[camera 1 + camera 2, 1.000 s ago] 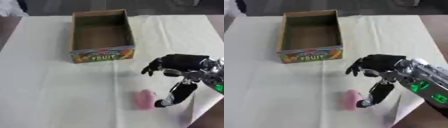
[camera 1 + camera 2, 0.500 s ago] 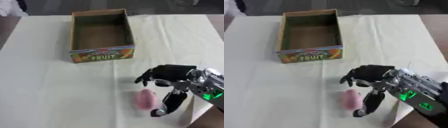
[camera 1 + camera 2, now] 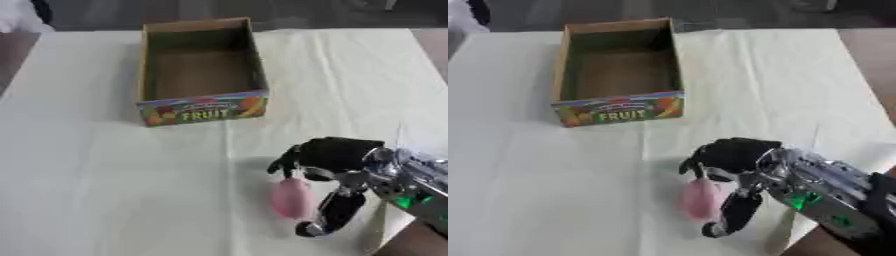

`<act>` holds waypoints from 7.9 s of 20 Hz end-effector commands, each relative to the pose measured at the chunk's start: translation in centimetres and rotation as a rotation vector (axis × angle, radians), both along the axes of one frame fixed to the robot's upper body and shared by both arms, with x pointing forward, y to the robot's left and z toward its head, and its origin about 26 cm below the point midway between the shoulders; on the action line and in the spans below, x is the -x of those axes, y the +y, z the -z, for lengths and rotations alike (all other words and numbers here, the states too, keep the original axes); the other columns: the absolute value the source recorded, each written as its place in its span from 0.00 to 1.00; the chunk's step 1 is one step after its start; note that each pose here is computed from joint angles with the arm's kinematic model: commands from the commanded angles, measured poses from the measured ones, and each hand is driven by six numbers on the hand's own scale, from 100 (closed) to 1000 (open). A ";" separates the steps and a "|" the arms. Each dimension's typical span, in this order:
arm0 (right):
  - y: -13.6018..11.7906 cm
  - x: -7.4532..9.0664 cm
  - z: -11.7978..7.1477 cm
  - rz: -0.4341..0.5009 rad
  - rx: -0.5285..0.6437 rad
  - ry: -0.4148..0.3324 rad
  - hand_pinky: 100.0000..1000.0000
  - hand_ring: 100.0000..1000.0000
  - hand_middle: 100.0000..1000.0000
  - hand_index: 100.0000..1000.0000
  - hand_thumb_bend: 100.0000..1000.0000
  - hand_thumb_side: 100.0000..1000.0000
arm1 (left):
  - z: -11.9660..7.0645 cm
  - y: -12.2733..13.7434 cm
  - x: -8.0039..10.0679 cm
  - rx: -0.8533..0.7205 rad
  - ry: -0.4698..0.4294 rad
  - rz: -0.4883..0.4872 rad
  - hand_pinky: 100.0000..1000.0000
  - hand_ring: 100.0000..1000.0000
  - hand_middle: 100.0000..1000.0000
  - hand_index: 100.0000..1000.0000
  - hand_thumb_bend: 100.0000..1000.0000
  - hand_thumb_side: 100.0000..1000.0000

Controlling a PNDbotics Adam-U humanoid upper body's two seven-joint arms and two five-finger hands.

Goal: Pick up objects on the table and place them in the box.

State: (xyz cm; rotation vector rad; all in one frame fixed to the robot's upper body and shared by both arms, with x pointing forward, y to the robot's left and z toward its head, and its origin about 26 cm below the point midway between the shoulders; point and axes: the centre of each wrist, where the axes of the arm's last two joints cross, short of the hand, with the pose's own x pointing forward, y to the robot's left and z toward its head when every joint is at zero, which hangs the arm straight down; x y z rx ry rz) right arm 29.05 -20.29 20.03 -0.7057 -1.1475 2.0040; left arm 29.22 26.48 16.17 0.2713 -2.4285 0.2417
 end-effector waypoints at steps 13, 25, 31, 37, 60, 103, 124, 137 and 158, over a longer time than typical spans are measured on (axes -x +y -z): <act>-0.4 0.1 -0.7 0.029 0.000 -0.058 0.69 0.78 0.60 0.85 0.44 0.25 | -0.7 0.0 0.2 -0.010 -0.027 0.011 0.67 0.62 0.58 0.77 0.00 0.67; -1.0 0.1 -0.8 0.087 -0.010 -0.097 0.69 0.77 0.56 0.80 0.37 0.09 | -0.7 -0.1 0.2 -0.011 -0.028 0.013 0.67 0.62 0.58 0.77 0.00 0.67; -1.4 0.1 -0.8 0.100 0.019 -0.110 0.69 0.77 0.54 0.74 0.39 0.15 | -0.7 -0.1 0.2 -0.013 -0.028 0.015 0.67 0.62 0.58 0.77 0.00 0.67; -1.6 0.1 -1.0 0.103 0.034 -0.120 0.68 0.76 0.48 0.63 0.39 0.19 | -0.7 -0.1 0.2 -0.012 -0.028 0.016 0.66 0.62 0.58 0.77 0.00 0.67; -1.6 -0.2 -2.2 0.086 -0.011 -0.114 0.67 0.72 0.42 0.58 0.09 0.01 | -0.8 -0.1 0.2 -0.008 -0.030 0.017 0.66 0.62 0.58 0.77 0.00 0.67; 1.5 -0.2 -14.5 0.007 -0.251 -0.507 0.68 0.69 0.38 0.54 0.01 0.09 | -0.6 0.0 0.2 -0.018 -0.026 0.019 0.65 0.62 0.58 0.77 0.00 0.67; 8.1 -7.2 -17.3 0.205 -0.357 -0.599 0.68 0.67 0.36 0.53 0.10 0.13 | -0.9 -0.7 0.0 -0.029 -0.036 0.063 0.66 0.62 0.58 0.77 0.00 0.67; 8.9 -14.5 -13.9 0.316 -0.291 -0.690 0.71 0.69 0.36 0.53 0.06 0.11 | -1.1 -1.0 0.0 -0.032 -0.039 0.079 0.66 0.62 0.58 0.77 0.00 0.67; 8.5 -17.5 -10.1 0.322 -0.167 -0.555 0.75 0.78 0.55 0.71 0.20 0.11 | -1.1 -1.0 -0.1 -0.028 -0.039 0.082 0.66 0.62 0.58 0.77 0.00 0.67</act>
